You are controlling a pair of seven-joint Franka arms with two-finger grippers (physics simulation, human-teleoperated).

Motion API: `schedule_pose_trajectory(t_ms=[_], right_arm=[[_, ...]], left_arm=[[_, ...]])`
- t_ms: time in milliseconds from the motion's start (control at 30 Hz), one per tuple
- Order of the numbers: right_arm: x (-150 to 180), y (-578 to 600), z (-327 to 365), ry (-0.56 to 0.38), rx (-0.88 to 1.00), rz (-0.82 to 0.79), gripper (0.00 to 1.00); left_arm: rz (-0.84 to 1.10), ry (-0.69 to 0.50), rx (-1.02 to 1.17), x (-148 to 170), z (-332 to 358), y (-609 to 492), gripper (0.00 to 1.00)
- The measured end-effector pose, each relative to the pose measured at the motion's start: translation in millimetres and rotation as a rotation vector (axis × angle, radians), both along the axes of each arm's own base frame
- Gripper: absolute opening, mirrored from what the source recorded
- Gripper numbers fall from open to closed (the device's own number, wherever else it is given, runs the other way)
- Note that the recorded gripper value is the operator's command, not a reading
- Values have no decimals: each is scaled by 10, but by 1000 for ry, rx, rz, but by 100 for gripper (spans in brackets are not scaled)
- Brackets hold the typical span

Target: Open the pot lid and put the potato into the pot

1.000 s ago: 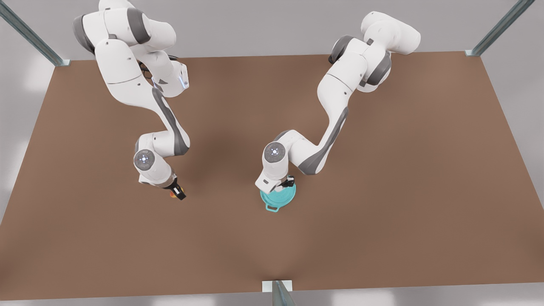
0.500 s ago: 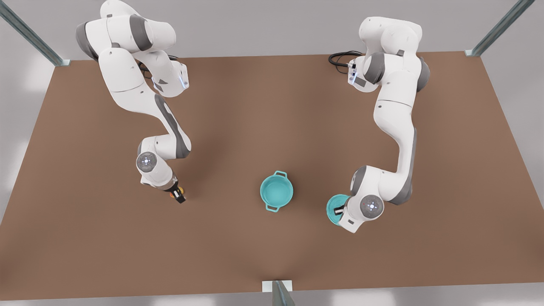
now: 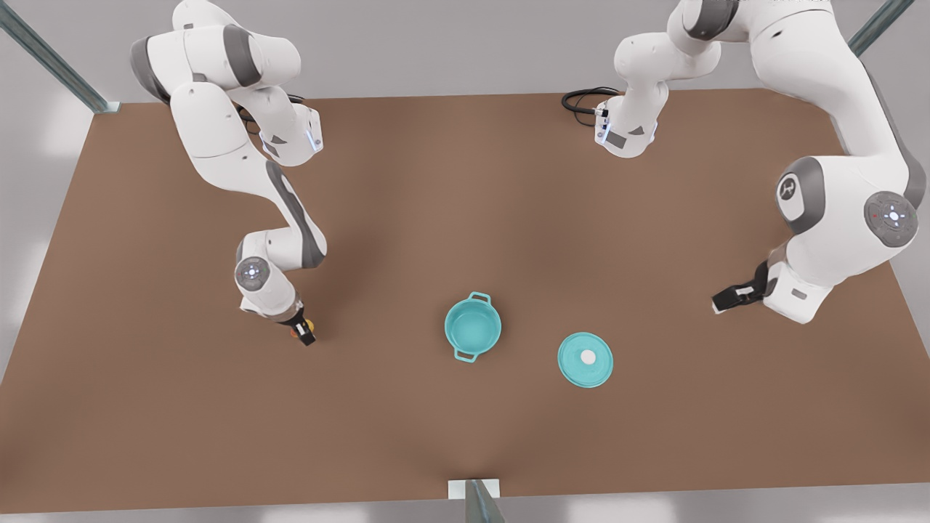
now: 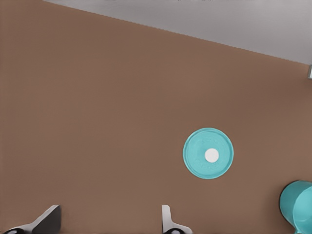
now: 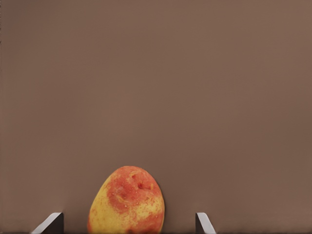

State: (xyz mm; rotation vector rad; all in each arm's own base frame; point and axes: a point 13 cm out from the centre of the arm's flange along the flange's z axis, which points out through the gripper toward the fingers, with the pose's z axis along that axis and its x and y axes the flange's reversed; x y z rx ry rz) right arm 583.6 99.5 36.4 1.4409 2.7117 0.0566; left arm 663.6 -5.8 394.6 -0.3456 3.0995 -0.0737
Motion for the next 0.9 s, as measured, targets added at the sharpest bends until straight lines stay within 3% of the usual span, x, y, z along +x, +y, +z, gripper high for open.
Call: schedule_pose_trajectory(t_ms=[67, 133, 367, 433, 500, 733, 900], right_arm=[[-4, 42, -1, 0, 2, 1, 100], [-7, 61, -6, 0, 3, 0, 93], [-40, 88, -81, 9, 2, -4, 92], [-43, 87, -90, 10, 2, -6, 87], [-42, 88, -91, 10, 3, -8, 76], [-24, 93, -71, 3, 6, -8, 56], [-17, 94, -48, -1, 6, -7, 52]], left_arm=[[-14, -4, -5, 48, -19, 101, 100], [-21, -10, -9, 59, -4, 253, 100], [-119, 10, -12, -1, 13, 135, 100], [-136, 12, -11, -12, 15, 136, 100], [-151, 15, -11, -20, 13, 138, 100], [-192, 19, -10, -34, 8, 138, 100], [-213, 19, -9, -38, 7, 138, 100]])
